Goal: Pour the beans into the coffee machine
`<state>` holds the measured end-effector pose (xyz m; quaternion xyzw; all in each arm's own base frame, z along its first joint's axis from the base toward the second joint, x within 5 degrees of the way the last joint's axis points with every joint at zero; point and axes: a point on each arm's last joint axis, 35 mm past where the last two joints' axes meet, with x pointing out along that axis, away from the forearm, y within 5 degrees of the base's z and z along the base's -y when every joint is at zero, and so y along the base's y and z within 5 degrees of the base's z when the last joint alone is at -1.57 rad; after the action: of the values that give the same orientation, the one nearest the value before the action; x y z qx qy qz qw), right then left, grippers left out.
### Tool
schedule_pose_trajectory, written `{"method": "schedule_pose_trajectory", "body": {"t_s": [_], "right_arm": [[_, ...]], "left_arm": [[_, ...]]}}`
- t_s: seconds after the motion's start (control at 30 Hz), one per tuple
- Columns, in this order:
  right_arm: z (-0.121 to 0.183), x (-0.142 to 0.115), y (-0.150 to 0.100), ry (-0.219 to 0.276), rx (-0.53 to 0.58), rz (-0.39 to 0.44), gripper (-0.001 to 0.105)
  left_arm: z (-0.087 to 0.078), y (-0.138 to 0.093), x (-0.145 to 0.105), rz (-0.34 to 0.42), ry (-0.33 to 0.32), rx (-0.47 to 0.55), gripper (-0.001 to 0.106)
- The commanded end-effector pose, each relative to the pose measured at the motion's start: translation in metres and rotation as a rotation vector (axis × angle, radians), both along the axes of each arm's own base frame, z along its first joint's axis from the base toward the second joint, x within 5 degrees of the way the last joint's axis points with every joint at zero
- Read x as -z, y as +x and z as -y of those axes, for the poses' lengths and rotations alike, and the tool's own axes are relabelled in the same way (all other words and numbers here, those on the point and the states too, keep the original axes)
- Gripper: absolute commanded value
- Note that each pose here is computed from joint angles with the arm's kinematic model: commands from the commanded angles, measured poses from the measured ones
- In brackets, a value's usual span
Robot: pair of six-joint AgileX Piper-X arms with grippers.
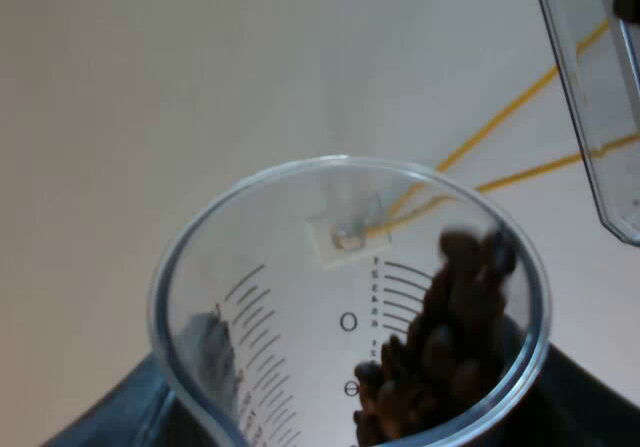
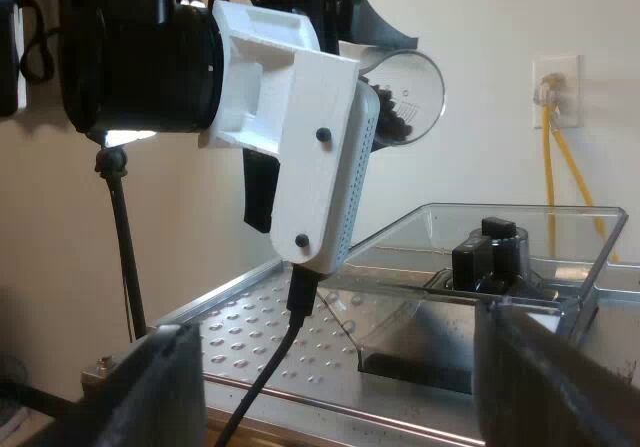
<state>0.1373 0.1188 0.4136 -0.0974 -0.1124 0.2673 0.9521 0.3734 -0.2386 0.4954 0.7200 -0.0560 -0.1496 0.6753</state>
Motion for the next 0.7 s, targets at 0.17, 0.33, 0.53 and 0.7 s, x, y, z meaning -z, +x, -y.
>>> {"method": "schedule_pose_trajectory", "body": {"t_s": [0.17,0.33,0.53,0.7], "right_arm": [[0.0024,-0.0088,-0.0029,0.023,0.003,0.035,0.059],[0.0023,-0.0091,-0.0031,0.024,-0.002,0.037,0.059],[0.0029,-0.0129,-0.0037,0.049,-0.001,0.064,0.059],[0.0030,-0.0135,-0.0038,0.052,-0.001,0.067,0.059]], "left_arm": [[0.0014,-0.0046,-0.0081,0.063,0.090,0.046,0.012],[0.0039,-0.0055,-0.0080,0.118,0.237,0.140,0.012],[0.0040,-0.0055,-0.0080,0.121,0.246,0.144,0.012],[0.0028,-0.0048,-0.0080,0.121,0.246,0.141,0.012]]}}
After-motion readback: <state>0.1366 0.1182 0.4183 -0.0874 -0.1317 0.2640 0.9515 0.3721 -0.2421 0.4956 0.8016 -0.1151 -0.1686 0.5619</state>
